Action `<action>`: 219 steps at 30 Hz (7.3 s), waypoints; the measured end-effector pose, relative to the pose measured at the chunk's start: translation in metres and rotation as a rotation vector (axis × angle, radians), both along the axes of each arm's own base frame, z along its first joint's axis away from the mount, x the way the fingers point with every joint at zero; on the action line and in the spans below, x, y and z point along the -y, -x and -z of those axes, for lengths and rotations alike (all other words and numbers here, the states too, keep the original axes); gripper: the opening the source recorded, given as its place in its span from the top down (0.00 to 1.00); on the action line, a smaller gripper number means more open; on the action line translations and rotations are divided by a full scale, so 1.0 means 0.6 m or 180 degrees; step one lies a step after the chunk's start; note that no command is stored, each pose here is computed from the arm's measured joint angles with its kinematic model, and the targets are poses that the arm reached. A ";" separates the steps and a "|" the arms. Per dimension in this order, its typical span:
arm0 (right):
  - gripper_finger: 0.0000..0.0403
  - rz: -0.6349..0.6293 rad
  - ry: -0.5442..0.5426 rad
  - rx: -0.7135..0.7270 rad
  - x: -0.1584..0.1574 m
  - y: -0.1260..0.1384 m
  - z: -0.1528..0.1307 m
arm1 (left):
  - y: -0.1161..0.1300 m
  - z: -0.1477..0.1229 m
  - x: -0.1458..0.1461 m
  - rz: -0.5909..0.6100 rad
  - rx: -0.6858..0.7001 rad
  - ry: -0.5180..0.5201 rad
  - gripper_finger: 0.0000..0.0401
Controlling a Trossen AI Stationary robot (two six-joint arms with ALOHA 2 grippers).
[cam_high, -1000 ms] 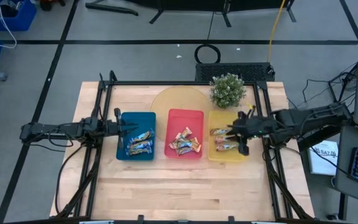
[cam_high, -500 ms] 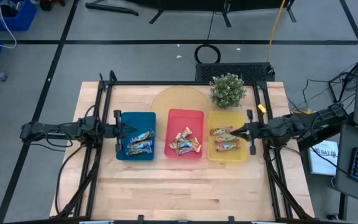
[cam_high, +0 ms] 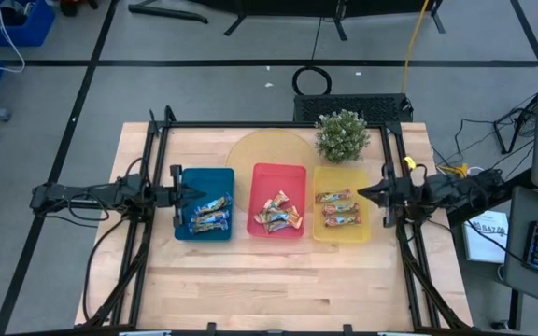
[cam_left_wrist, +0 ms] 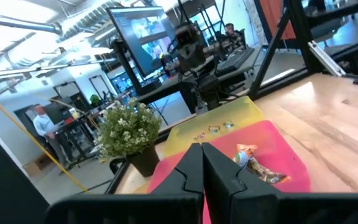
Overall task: Pick and place Granola Bars by type
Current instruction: Return to Home Position
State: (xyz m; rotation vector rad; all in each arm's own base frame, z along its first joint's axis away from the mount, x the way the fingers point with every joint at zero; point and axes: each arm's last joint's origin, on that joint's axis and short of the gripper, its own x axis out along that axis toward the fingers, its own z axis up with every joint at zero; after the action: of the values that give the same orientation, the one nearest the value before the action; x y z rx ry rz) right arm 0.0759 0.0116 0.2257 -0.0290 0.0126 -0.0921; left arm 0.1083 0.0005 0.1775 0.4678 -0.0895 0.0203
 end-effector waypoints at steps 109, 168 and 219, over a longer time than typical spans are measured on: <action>1.00 -0.0129 0.0453 0.0309 -0.011 -0.029 0.078 | 0.009 -0.003 -0.005 0.0167 0.0078 0.0976 0.83; 1.00 -0.0129 0.0454 0.0308 -0.011 -0.029 0.078 | 0.009 -0.003 -0.005 0.0167 0.0079 0.0975 0.83; 1.00 -0.0131 0.0453 0.0308 -0.011 -0.029 0.078 | 0.009 -0.003 -0.005 0.0166 0.0078 0.0975 0.83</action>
State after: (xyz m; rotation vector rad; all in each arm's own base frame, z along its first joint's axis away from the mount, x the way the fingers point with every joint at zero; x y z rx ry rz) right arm 0.0930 0.0182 0.1789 -0.1670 -0.0914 -0.0532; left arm 0.1029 0.0032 0.1794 0.1592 -0.1206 -0.0115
